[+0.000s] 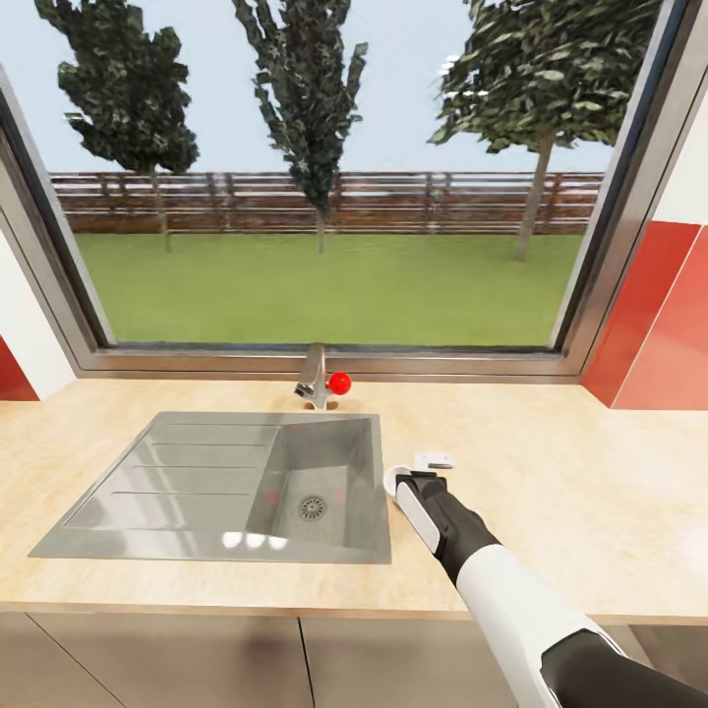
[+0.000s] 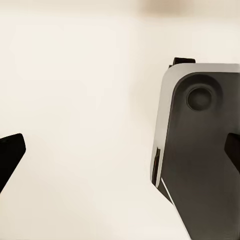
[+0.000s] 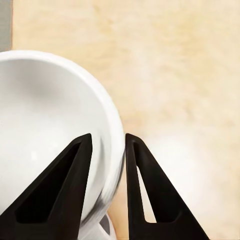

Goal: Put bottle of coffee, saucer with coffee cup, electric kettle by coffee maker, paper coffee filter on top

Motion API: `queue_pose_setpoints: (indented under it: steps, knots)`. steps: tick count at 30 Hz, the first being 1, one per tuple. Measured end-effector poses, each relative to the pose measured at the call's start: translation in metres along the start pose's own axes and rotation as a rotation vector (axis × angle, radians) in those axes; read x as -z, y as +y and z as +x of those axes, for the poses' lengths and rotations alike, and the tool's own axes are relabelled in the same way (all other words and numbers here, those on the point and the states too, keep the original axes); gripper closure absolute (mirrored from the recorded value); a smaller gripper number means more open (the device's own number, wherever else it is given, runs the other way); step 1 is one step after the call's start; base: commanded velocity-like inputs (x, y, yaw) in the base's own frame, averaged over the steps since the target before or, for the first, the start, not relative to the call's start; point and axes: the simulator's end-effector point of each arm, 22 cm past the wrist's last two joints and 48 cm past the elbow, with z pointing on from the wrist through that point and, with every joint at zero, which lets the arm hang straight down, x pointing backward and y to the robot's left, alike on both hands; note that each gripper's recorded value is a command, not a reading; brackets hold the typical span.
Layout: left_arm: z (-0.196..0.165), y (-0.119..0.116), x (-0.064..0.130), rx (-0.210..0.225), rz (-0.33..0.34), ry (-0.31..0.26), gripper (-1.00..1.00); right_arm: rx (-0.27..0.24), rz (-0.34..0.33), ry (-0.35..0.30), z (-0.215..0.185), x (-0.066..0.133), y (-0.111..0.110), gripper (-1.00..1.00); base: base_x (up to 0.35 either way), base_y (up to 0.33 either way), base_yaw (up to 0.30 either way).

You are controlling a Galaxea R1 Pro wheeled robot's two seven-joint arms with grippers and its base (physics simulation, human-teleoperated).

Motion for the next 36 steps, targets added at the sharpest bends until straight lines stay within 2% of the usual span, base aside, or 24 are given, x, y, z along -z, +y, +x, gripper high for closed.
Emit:
queue_pose_setpoints:
  steps: [8, 12, 18, 20, 26, 36]
  knots:
    - [0.001, 0.001, 0.000, -0.001, -0.001, 0.002, -1.00, -0.007, -0.005, -0.012, -0.006, 0.002, 0.001, 1.00, 0.000, 0.000, 0.000]
    - [0.002, 0.001, 0.000, -0.002, -0.001, 0.001, -1.00, -0.031, -0.034, -0.095, -0.043, 0.019, 0.008, 1.00, 0.000, 0.000, 0.000]
    - [0.000, 0.000, 0.000, -0.001, -0.001, -0.006, -1.00, -0.085, -0.095, -0.257, -0.113, 0.063, 0.019, 1.00, 0.000, 0.000, 0.000]
    - [0.000, 0.001, 0.000, 0.000, -0.002, -0.007, -1.00, -0.093, -0.107, -0.286, -0.125, 0.073, 0.021, 1.00, 0.000, 0.000, 0.000]
    - [-0.002, 0.004, 0.000, 0.003, -0.015, -0.011, -1.00, -0.055, -0.151, -0.304, -0.150, 0.109, 0.027, 1.00, -0.173, 0.000, 0.000]
    - [-0.003, 0.003, 0.000, 0.007, -0.017, -0.014, -1.00, -0.051, -0.155, -0.296, -0.147, 0.108, 0.029, 1.00, -0.334, 0.000, 0.000]
